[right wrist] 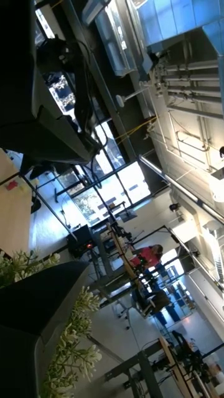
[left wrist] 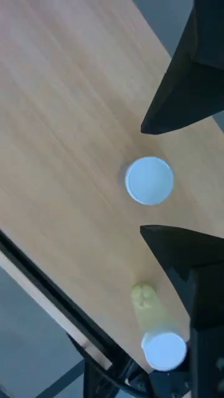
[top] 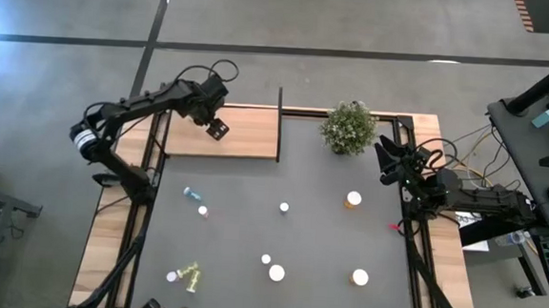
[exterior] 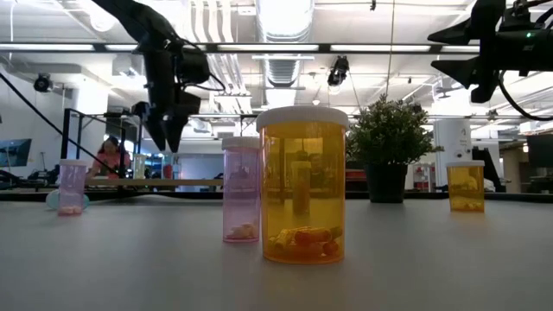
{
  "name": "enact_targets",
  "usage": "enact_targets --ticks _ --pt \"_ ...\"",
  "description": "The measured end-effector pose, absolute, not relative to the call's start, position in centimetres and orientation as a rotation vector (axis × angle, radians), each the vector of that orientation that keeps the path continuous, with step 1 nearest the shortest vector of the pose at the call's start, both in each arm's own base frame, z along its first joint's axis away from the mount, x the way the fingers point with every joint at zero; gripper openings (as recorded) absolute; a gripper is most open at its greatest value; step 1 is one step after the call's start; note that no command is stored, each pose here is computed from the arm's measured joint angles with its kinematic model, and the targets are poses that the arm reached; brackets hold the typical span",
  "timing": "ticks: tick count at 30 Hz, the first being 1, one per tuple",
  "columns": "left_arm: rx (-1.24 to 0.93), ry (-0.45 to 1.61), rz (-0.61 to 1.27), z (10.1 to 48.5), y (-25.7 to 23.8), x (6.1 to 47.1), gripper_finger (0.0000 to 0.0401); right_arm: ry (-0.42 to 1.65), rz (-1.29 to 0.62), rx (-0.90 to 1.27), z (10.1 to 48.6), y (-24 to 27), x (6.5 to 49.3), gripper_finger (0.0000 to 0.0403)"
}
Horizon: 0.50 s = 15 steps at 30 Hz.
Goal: Pick and place medicine bottles onto shelf by color
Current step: Put the middle blue pill bottle on the shelf
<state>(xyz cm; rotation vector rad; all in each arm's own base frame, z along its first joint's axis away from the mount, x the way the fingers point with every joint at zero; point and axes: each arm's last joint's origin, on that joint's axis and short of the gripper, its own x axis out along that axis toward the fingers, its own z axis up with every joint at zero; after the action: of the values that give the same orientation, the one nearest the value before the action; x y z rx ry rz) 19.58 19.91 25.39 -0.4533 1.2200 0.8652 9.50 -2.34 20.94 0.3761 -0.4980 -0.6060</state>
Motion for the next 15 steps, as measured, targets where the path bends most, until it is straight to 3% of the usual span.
enact_targets --ticks 7,15 --pt "-0.466 1.25 0.837 24.46 20.48 19.82 0.0231 -0.498 -0.606 0.376 20.93 -2.33 9.5 0.026" --pt "-0.425 1.239 0.816 24.49 20.74 19.98 0.0178 -0.498 -0.606 0.376 20.93 -2.33 9.5 0.026"
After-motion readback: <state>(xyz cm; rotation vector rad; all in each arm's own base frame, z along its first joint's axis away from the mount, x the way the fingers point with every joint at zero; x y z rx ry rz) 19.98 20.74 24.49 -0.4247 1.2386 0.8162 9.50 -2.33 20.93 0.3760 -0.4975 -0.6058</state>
